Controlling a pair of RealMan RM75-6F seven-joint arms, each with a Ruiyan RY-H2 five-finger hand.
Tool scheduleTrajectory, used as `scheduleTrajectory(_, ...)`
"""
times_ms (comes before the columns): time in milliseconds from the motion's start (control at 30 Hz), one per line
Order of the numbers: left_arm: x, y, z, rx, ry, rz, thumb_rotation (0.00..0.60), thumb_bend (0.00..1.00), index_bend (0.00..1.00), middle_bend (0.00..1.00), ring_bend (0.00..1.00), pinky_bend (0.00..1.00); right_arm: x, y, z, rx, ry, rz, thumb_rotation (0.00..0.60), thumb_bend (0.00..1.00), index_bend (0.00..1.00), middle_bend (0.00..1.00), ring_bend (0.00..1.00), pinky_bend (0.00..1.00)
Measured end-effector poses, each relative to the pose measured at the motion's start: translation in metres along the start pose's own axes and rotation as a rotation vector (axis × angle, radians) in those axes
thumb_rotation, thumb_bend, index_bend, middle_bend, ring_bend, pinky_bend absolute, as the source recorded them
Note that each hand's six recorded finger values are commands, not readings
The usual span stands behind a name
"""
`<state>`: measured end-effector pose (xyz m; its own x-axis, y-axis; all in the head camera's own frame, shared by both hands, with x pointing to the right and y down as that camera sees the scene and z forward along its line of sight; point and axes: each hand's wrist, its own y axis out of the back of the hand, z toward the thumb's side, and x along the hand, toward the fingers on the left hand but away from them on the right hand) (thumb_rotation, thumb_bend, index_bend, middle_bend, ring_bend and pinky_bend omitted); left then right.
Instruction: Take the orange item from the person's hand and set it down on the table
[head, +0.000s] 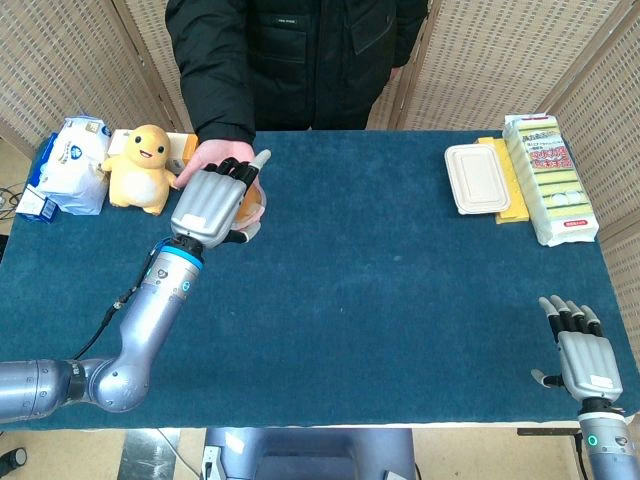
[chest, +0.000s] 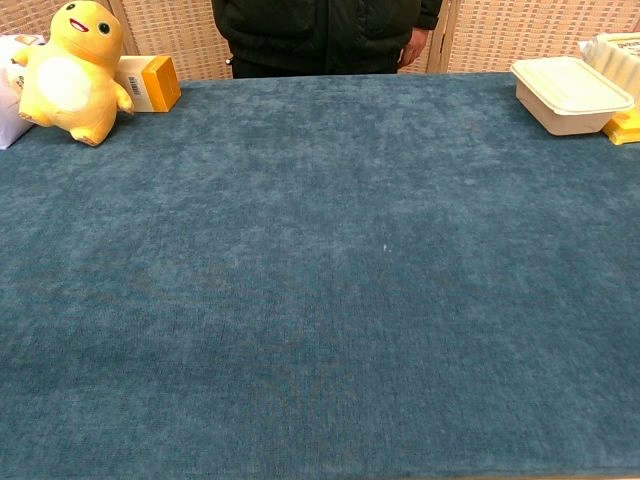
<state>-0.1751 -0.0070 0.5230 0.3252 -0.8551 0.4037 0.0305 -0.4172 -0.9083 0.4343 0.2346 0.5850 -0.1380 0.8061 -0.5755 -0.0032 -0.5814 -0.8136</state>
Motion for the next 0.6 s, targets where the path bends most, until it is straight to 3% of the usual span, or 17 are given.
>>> scheduleTrajectory(200, -0.003, 0.008, 0.001, -0.034, -0.011, 0.024, 0.600, 0.31, 0.16, 0.31, 0.25, 0.35, -0.001, -0.002, 0.001, 0.002, -0.003, 0.010, 0.600, 0.07, 0.04, 0.07, 0.08, 0.04)
scheduleTrajectory(600, -0.003, 0.013, -0.001, -0.009, 0.005, 0.062, 0.600, 0.33, 0.30, 0.43, 0.34, 0.43, 0.000, -0.003, -0.001, 0.000, -0.008, 0.010, 0.600, 0.07, 0.04, 0.07, 0.08, 0.04)
